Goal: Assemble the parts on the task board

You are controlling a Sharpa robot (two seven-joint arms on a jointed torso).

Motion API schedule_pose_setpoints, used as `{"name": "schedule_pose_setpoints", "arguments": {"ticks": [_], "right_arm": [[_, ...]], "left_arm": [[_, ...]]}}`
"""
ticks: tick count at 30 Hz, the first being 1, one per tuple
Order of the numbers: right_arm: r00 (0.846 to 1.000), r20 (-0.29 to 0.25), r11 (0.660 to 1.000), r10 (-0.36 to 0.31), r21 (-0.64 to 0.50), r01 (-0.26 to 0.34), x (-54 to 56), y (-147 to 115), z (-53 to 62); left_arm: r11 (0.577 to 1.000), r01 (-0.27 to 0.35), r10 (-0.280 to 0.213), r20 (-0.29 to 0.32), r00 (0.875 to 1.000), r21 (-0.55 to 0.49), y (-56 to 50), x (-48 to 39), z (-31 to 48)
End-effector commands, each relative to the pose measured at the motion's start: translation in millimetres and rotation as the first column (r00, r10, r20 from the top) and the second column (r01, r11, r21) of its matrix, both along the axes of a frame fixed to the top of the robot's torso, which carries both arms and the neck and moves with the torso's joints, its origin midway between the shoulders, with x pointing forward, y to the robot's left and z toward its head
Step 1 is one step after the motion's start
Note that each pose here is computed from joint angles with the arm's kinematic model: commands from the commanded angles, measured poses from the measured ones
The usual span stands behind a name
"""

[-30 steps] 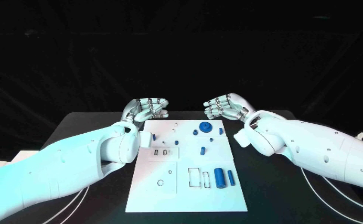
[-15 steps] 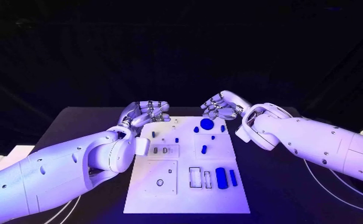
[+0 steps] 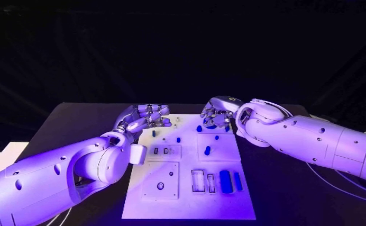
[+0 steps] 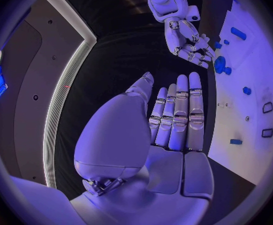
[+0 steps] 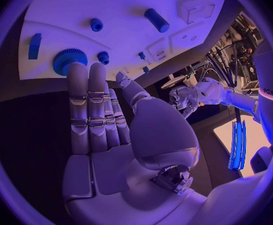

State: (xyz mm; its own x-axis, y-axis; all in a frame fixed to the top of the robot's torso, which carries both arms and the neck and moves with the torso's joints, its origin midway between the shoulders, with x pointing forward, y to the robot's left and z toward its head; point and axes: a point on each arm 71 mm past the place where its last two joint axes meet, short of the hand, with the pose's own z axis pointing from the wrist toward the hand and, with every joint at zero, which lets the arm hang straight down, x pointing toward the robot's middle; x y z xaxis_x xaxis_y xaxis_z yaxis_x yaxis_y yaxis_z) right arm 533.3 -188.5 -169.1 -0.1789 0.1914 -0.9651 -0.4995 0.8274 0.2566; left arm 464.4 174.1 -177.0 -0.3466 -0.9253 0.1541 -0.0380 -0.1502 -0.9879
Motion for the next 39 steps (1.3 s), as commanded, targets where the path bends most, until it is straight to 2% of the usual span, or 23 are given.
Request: {"name": "schedule_pose_setpoints", "arguments": {"ticks": [1, 14, 39], "right_arm": [[1.0, 0.026, 0.99, -0.001, -0.141, 0.005, 0.7, 3.1, -1.5], [0.999, 0.037, 0.979, 0.022, -0.202, -0.014, 1.4, 14.0, 0.1], [1.0, 0.016, 0.965, 0.024, -0.263, -0.019, 5.6, 20.5, -5.0]], "left_arm": [[0.999, 0.037, -0.038, -0.002, 0.999, -0.017, -4.4, -3.8, 4.6], [0.998, 0.057, -0.057, 0.002, 0.998, -0.023, -7.6, -9.3, 12.2], [0.998, 0.065, -0.065, -0.004, 0.998, -0.023, -8.5, -11.5, 13.3]]}}
